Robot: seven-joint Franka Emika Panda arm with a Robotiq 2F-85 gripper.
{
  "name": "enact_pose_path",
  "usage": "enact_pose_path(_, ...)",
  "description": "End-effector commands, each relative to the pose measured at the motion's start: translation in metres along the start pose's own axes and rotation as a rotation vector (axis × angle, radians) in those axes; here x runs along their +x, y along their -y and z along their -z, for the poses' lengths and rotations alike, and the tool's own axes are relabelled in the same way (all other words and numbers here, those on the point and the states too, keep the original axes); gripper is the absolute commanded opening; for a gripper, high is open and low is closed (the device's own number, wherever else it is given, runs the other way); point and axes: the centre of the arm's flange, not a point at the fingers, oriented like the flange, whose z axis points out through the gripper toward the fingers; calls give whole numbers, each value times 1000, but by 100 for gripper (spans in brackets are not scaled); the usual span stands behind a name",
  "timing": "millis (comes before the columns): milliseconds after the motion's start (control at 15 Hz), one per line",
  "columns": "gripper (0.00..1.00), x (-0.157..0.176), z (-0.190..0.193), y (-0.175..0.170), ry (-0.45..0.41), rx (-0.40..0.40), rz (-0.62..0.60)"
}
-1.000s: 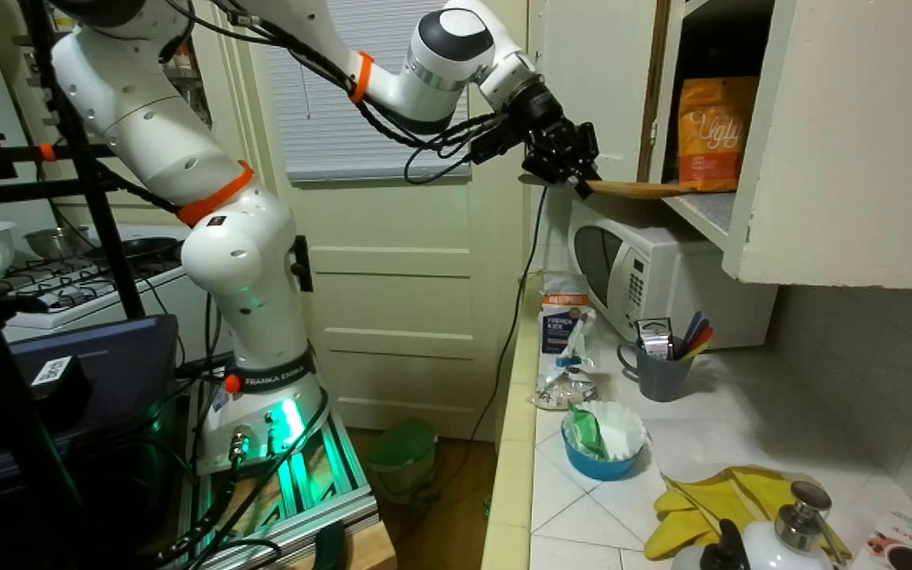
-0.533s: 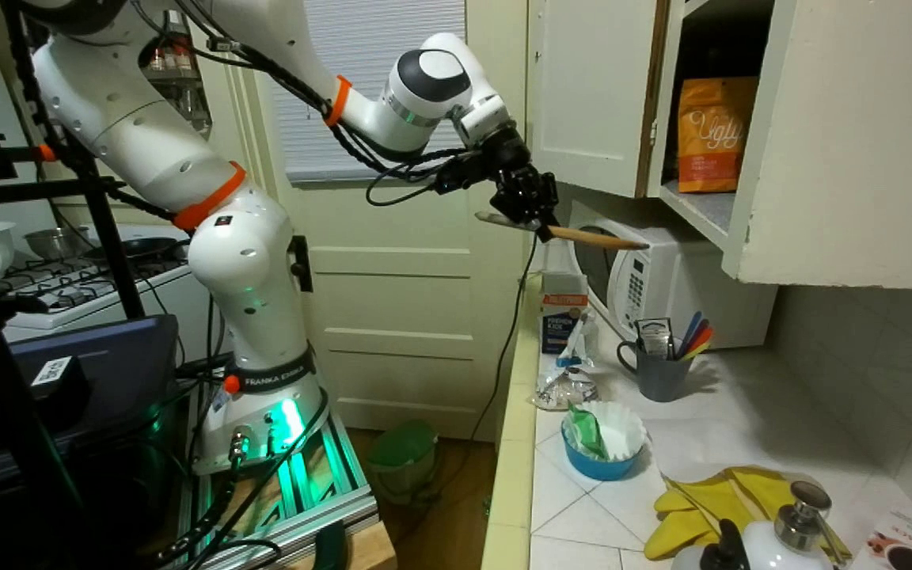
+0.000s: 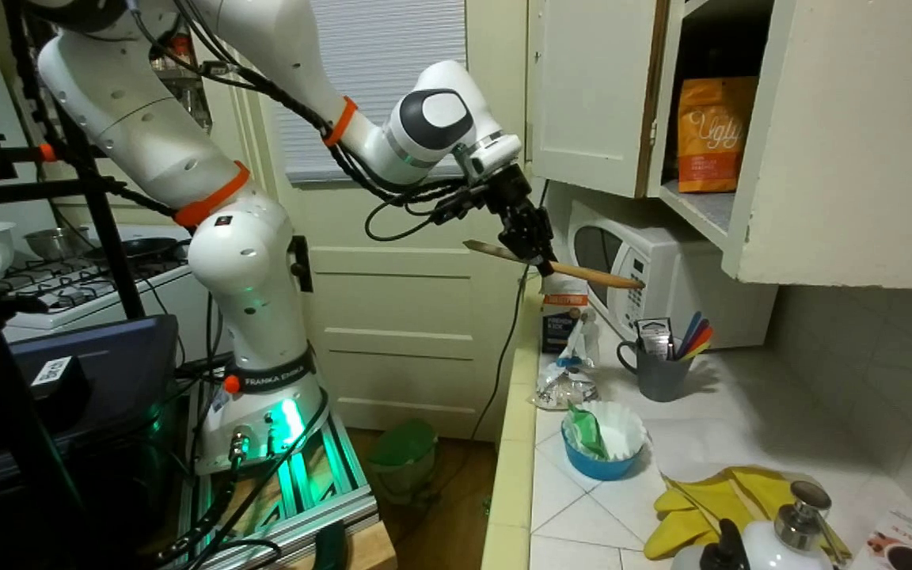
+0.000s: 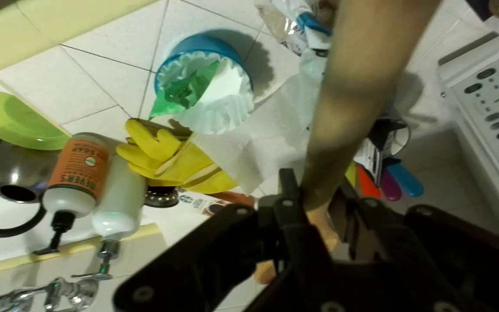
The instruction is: Remove the wooden spoon from the cabinet and place it on the counter top
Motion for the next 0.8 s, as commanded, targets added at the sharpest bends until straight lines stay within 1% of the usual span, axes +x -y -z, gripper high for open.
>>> enact_pose_path(0,6,7,-33,1,60,94,134)
enact_pose_path(133,6,11,-48,-3,84,99,153)
enact_pose_path(200,22,3,-29,0,55,84,122)
enact_pose_path(333,22,4,-42,-3,76,83,142)
enact_pose_path(400,6,4,-45,-3,81,81,144)
enact_pose_path(467,6,4,-47,-2,54,78,151)
enact_pose_path(533,6,8,-55,-2,62,95,183)
enact_pose_path(733,6,20,-74,-7,58,82,257)
